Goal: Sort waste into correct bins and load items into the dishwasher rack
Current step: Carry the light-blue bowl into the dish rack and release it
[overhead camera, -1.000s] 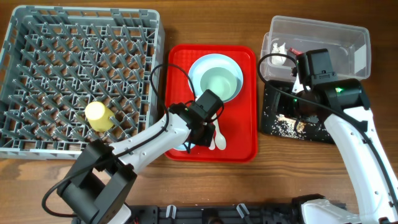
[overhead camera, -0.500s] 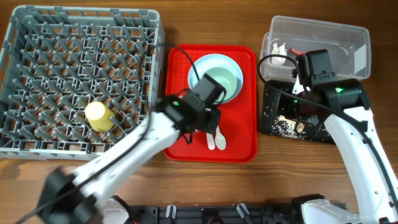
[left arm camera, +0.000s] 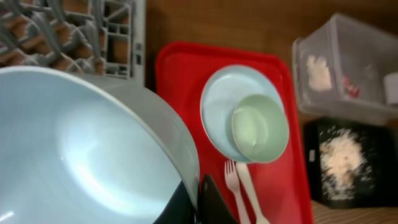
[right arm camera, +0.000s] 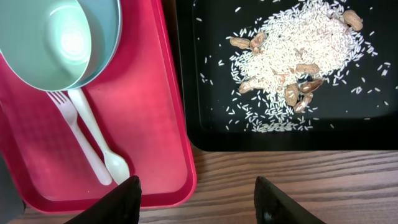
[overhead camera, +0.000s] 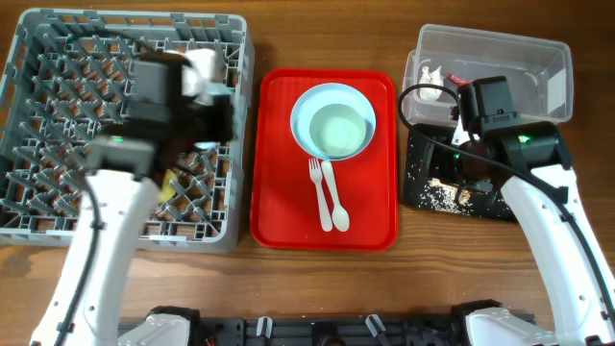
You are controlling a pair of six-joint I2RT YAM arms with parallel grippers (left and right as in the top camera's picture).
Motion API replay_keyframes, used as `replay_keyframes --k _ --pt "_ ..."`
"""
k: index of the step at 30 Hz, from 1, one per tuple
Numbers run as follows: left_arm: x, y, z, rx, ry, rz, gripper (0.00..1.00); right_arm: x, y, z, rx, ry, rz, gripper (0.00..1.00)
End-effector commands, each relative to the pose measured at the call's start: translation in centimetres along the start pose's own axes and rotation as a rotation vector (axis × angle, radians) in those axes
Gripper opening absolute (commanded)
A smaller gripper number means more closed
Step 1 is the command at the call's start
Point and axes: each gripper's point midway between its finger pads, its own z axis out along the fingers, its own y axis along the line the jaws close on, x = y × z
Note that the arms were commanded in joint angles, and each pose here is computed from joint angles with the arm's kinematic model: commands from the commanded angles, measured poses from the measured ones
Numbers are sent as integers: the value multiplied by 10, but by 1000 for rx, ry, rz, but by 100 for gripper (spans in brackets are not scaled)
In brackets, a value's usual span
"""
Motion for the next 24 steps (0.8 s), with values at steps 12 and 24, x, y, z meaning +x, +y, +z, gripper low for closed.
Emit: replay_keyframes --k 12,24 --pt "-40 57 5 553 -49 -211 4 -7 -1 -9 6 -41 1 59" --pt "-33 103 48 558 -28 -290 4 -7 -2 -9 7 -40 -21 59"
